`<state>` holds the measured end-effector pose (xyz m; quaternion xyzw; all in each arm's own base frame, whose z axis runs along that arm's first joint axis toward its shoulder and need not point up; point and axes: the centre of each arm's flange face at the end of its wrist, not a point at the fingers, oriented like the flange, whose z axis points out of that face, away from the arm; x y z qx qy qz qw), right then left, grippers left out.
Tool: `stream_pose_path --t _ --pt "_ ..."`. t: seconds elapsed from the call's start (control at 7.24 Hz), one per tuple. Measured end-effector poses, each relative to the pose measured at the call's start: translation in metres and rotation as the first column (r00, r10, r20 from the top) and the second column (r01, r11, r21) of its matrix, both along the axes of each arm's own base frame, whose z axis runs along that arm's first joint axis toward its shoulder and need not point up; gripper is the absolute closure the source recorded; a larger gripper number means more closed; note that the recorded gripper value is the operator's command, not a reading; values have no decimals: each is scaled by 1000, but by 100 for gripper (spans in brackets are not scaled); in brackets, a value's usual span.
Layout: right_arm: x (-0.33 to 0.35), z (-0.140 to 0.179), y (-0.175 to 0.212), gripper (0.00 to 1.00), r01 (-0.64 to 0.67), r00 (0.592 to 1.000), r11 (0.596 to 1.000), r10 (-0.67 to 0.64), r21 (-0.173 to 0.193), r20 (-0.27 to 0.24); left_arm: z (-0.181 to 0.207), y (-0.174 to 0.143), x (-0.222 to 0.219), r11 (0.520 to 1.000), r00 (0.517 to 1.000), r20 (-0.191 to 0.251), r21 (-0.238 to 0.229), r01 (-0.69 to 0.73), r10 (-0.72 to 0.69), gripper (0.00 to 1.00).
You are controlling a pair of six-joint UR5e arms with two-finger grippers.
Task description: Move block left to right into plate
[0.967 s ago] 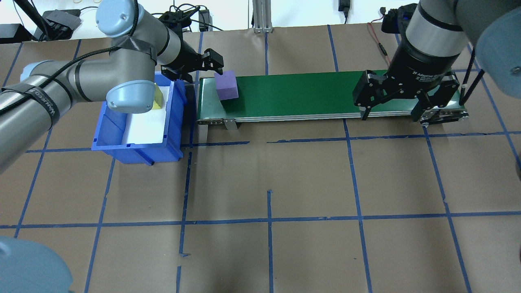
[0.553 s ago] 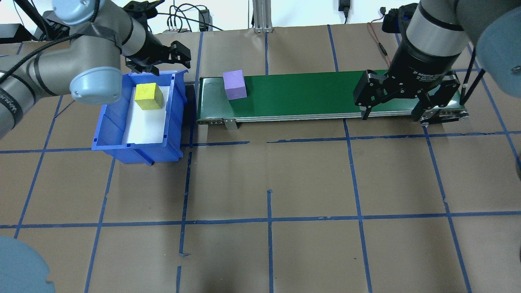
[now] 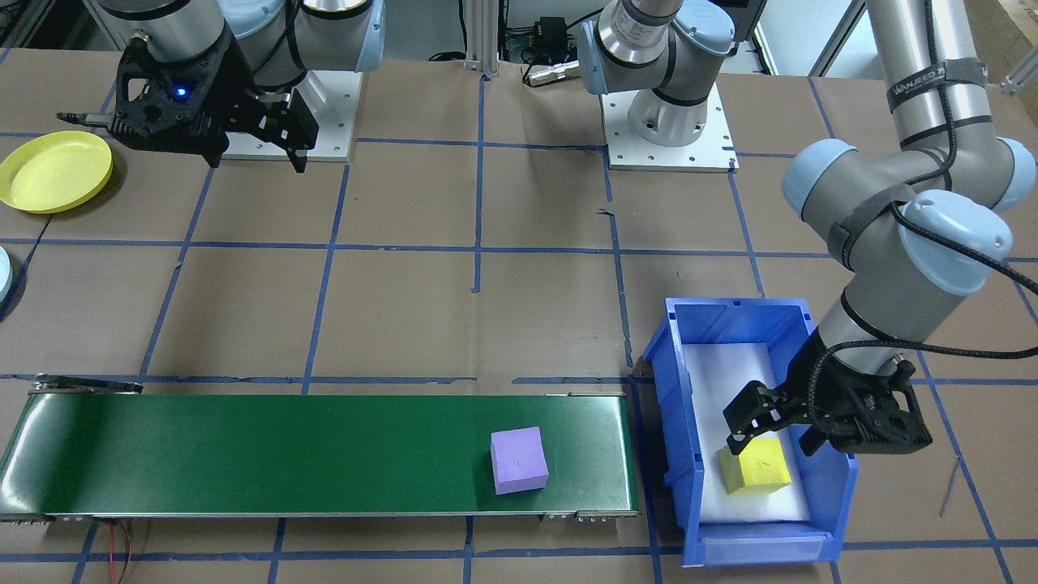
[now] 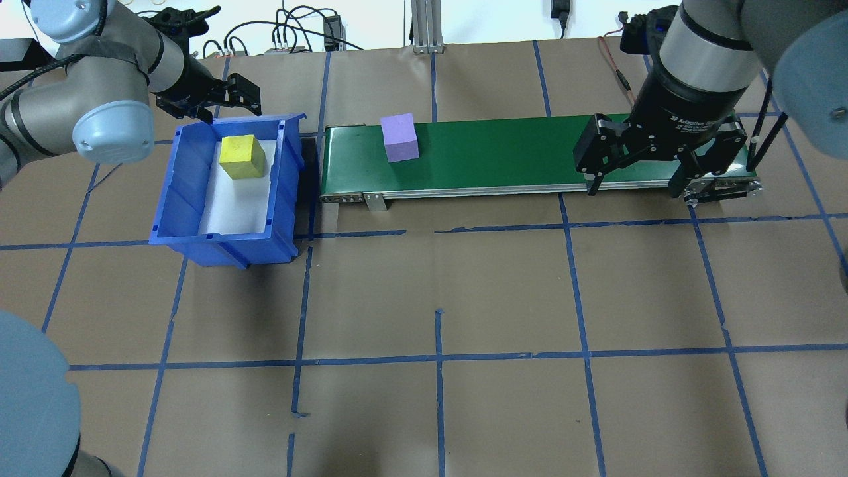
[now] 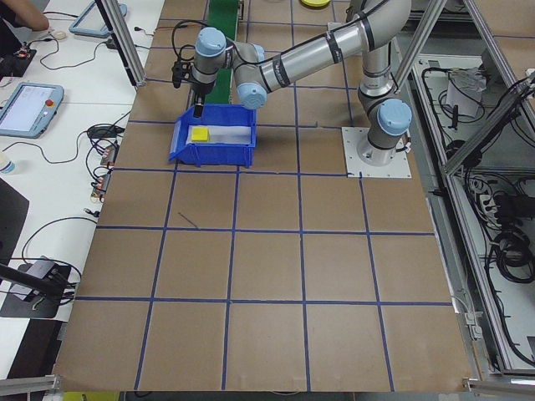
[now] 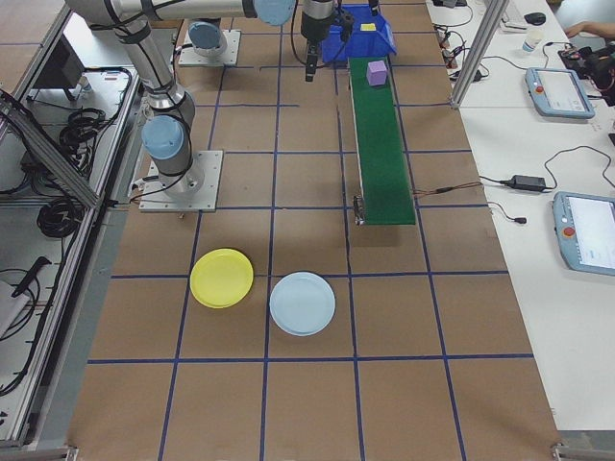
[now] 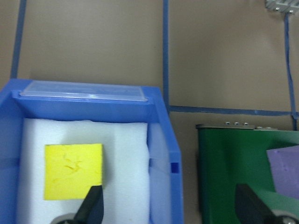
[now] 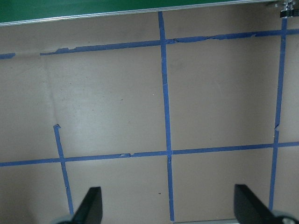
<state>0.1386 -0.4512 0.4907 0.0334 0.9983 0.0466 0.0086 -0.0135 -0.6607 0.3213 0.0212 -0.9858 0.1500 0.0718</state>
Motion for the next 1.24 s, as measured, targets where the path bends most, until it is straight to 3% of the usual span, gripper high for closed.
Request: stream_pose_path --t 0.55,0.83,0.97,1.24 --pt "0 -1 0 0 0 1000 1000 0 4 0 -43 -28 12 999 1000 -4 47 -11 11 0" --pt "-5 -4 1 0 -19 999 1000 19 12 -38 -59 -28 18 997 999 44 79 -22 19 0" --pt "-11 -2 -3 0 -33 997 999 33 -6 -64 -65 -26 19 995 998 58 93 -26 20 0" --pt "-19 3 -17 0 -49 996 995 42 -84 -85 -76 -24 20 993 998 62 112 -28 21 1"
